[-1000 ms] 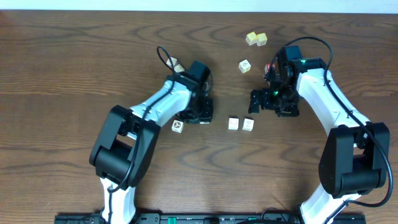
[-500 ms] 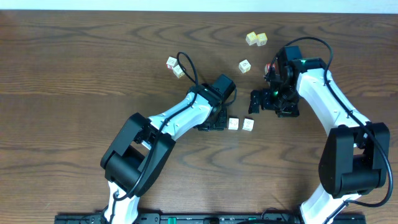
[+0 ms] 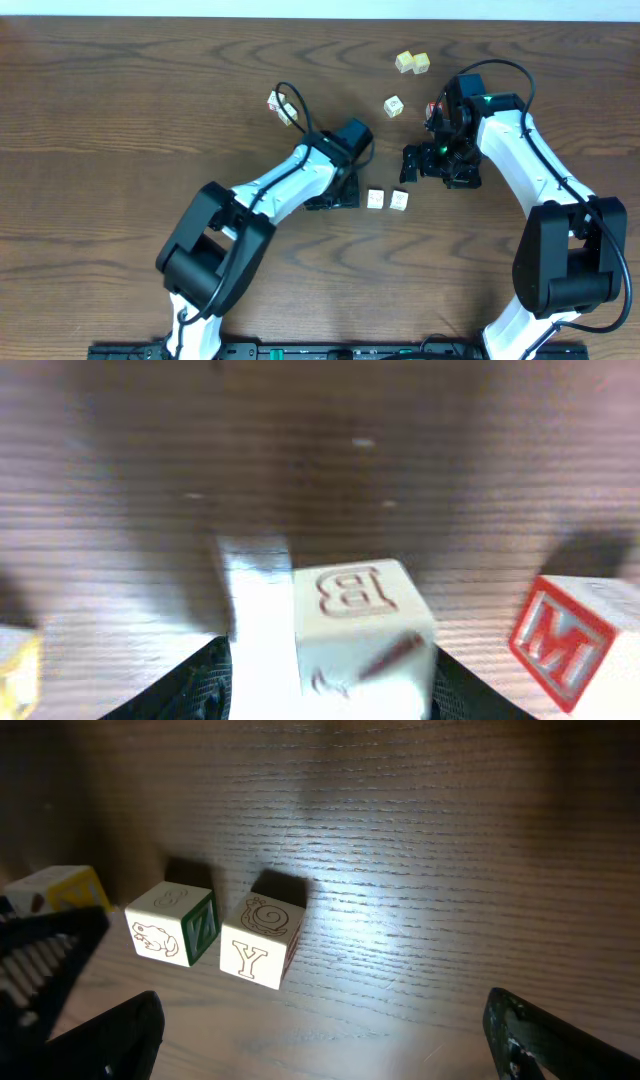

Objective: Lift 4 blocks

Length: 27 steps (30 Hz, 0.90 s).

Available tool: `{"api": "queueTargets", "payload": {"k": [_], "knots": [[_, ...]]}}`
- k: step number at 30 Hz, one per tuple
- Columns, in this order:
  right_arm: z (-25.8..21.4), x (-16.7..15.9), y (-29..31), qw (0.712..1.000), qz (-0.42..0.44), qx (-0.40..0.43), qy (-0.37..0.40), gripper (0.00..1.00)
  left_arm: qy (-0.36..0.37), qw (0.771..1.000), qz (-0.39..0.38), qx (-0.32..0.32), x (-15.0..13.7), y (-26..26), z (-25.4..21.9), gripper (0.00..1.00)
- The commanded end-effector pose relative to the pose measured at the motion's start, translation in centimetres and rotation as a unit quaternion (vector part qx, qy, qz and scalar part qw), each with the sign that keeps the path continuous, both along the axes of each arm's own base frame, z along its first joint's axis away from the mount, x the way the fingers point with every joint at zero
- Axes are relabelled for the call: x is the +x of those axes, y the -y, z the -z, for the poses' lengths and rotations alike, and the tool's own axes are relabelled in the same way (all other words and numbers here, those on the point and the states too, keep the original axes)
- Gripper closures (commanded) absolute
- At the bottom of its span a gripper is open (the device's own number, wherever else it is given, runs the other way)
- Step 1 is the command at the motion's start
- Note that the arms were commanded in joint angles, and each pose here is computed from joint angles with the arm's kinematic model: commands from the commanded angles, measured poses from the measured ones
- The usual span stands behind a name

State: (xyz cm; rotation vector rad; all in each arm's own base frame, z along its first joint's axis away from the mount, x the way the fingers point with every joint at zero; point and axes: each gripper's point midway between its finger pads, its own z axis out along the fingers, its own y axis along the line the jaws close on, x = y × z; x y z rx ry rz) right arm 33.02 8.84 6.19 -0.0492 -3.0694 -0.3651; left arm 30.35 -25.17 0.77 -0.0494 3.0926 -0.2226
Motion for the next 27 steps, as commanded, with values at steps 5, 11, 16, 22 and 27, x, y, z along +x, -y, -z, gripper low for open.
{"api": "queueTargets", "payload": {"k": [5,11,16,22,27], "knots": [[-0.2,0.2,-0.5,1.0,-0.014,-0.002,0.007,0.01,0.123,0.989,-0.029,-0.071,2.8,-2.1,-12.3,0.34],[-0.2,0.2,-0.5,1.0,-0.014,-0.002,0.007,0.01,0.127,0.989,-0.061,0.042,1.7,-10.1,-14.0,0.34],[-0.2,0.6,-0.6,1.0,-0.014,0.0,0.014,0.01,0.037,0.995,-0.014,0.092,-0.8,-14.9,-9.6,0.29],[-0.2,0.8,-0.6,1.0,-0.014,0.0,0.019,0.01,0.034,0.984,0.175,-0.025,-2.0,-10.7,-7.2,0.18],[-0.2,0.7,-0.6,1.0,-0.014,0.0,0.017,0.01,0.037,0.979,0.196,-0.033,-1.9,-10.3,-5.8,0.17]]}}
